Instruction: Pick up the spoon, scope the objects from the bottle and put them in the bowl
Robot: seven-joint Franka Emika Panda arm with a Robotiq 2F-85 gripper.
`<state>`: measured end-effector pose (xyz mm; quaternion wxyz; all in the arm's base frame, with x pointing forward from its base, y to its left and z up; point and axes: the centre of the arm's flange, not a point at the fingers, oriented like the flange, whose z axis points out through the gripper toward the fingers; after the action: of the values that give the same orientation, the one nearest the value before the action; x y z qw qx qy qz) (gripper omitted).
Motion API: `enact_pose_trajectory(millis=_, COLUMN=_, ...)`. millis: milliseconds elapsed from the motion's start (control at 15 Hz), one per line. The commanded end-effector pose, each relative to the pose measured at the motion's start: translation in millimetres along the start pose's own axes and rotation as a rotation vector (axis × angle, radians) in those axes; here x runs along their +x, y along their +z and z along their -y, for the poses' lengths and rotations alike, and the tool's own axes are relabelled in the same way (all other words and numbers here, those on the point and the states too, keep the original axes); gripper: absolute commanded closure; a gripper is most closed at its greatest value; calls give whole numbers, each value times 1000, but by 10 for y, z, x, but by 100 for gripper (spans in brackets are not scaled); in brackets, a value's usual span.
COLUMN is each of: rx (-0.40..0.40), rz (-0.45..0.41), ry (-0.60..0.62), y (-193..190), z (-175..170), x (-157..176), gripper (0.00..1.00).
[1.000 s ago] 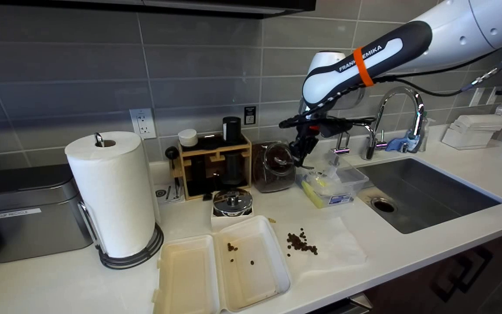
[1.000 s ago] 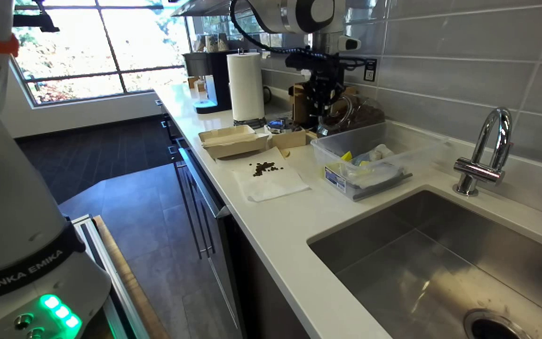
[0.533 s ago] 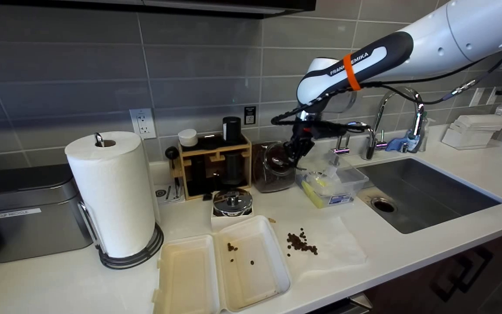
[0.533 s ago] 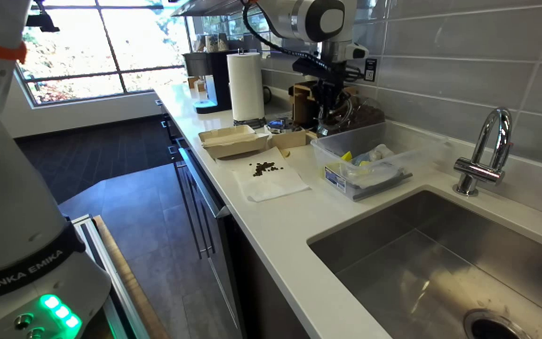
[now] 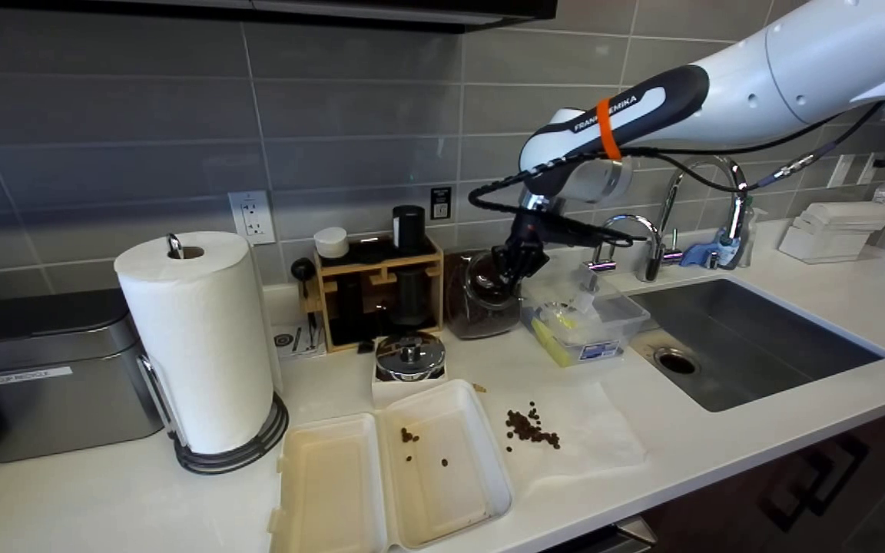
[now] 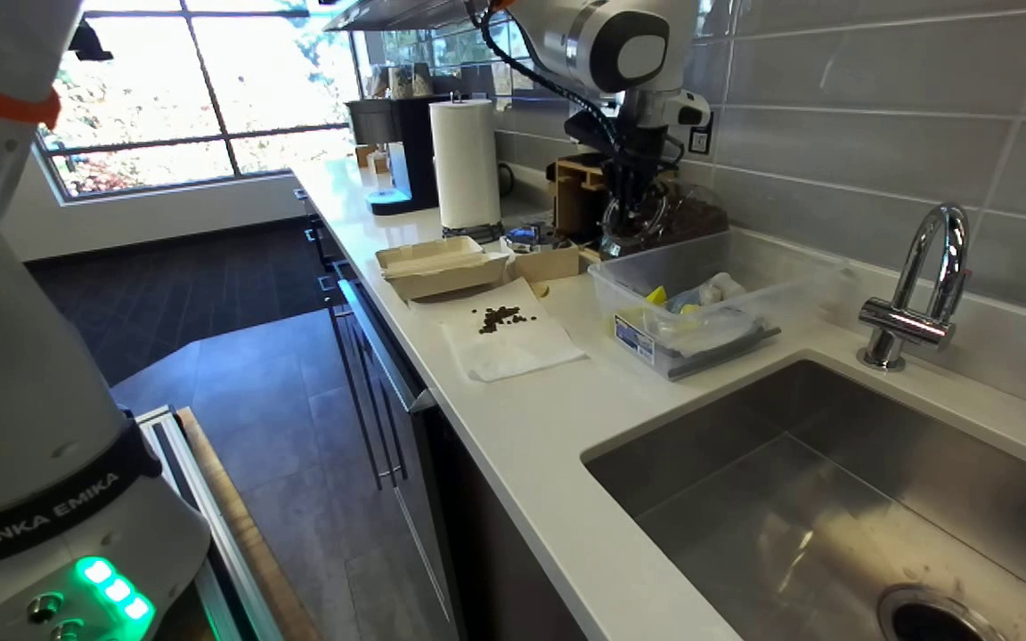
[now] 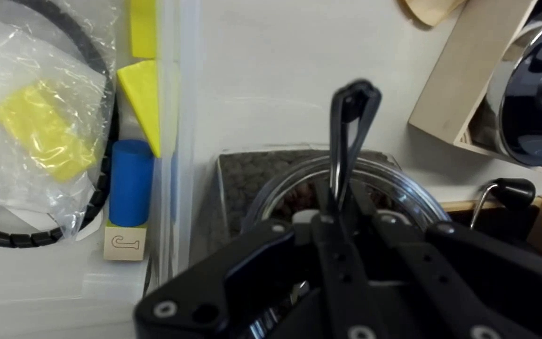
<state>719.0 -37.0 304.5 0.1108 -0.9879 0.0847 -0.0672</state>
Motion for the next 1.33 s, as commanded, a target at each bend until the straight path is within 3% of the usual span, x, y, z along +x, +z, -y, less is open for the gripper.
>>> enact_pose_trajectory(millis=0, rx=63, rz=-18, ry=70, y=119, z=-41, x=129, gripper=97)
enact_pose_trajectory(millis=667, rx=94, rz=-40, ry=151, y=215, z=-243, x=112, gripper=97)
enact_pose_trajectory(millis=1067, rx=37, rz=-56, ry=80, y=138, z=-132, x=114, gripper=97)
enact_pose_trajectory(millis=1267, rx=-39, rz=-56, ry=15, y=107, z=-22, x=93, gripper=97)
